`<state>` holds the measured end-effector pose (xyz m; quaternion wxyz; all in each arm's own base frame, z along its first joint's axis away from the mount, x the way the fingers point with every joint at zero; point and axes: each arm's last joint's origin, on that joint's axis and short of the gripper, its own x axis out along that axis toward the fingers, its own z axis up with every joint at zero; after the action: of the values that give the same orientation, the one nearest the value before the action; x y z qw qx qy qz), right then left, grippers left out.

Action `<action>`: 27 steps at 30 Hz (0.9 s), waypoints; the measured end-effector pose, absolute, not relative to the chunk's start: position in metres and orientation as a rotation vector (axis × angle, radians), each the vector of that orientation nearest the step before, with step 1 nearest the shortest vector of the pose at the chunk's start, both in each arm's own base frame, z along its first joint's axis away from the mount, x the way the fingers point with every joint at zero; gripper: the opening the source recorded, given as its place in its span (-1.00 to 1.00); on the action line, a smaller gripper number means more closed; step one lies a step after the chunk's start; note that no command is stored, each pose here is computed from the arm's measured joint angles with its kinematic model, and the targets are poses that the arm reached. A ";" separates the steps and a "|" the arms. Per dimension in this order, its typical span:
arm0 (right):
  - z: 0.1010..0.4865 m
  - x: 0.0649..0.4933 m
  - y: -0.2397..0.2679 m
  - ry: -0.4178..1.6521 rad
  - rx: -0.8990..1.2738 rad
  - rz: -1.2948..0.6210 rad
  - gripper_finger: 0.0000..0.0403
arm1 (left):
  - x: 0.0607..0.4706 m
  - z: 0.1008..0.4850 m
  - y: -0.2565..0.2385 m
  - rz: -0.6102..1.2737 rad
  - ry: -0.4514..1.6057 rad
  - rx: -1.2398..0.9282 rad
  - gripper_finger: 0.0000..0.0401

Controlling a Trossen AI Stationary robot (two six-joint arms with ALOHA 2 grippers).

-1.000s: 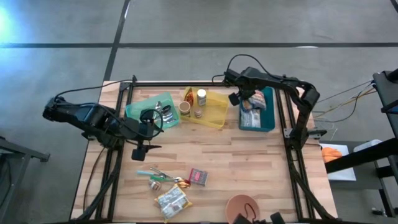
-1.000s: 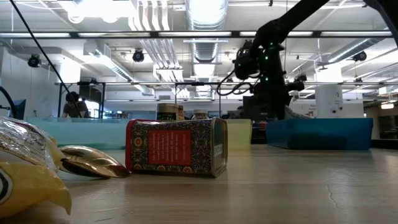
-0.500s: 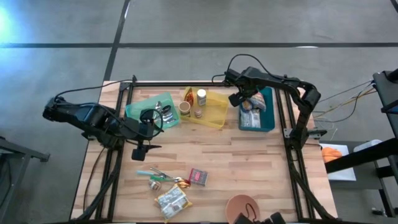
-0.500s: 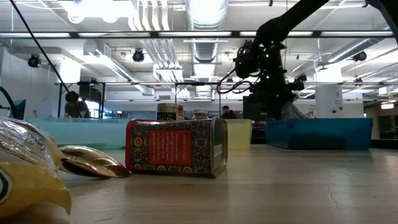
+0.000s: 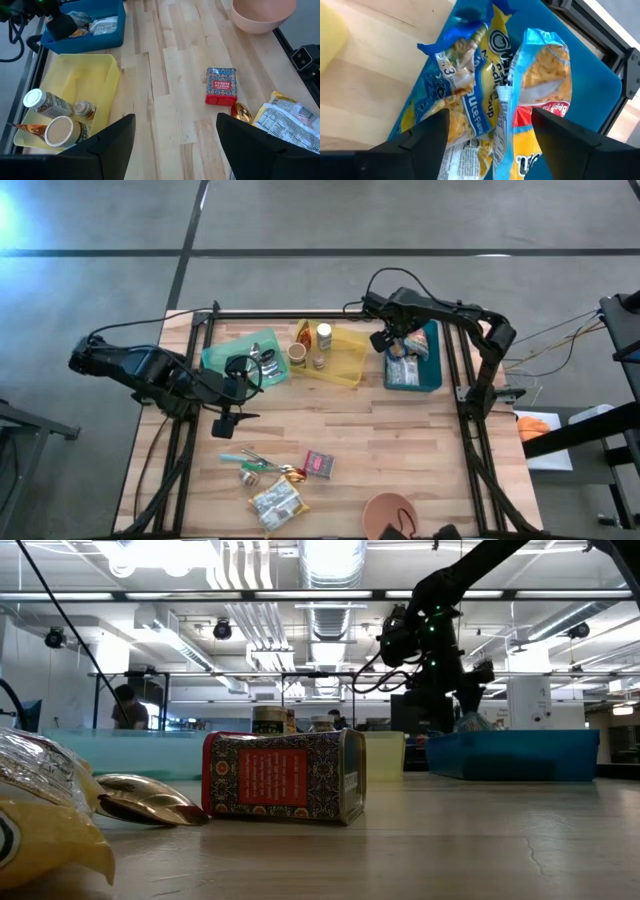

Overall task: Pick & Place Food Item
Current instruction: Put the red seasoning can into the yellow bin

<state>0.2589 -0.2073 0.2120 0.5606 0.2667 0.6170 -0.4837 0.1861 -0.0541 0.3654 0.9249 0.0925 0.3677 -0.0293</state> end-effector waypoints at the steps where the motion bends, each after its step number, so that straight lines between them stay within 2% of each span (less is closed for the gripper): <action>1: 0.212 0.259 -0.207 1.456 0.630 -1.142 0.41 | 0.186 0.365 -0.054 -0.060 0.754 0.190 0.41; 7: 0.226 0.254 -0.203 1.414 0.570 -1.222 0.44 | 0.186 0.365 -0.054 -0.060 0.754 0.190 0.41; 13: 0.252 0.252 -0.183 1.331 0.541 -1.188 0.44 | 0.186 0.365 -0.054 -0.060 0.754 0.190 0.41; 19: 0.276 0.264 -0.135 1.290 0.509 -0.966 0.44 | 0.186 0.365 -0.054 -0.060 0.755 0.190 0.40; 27: 0.284 0.291 -0.036 1.271 0.355 -0.672 0.44 | 0.186 0.365 -0.054 -0.058 0.755 0.185 0.40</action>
<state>0.2906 -0.0361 0.2840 0.7383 0.1616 0.5788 -0.3061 0.1861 -0.0541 0.3654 0.9250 0.0904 0.3679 -0.0284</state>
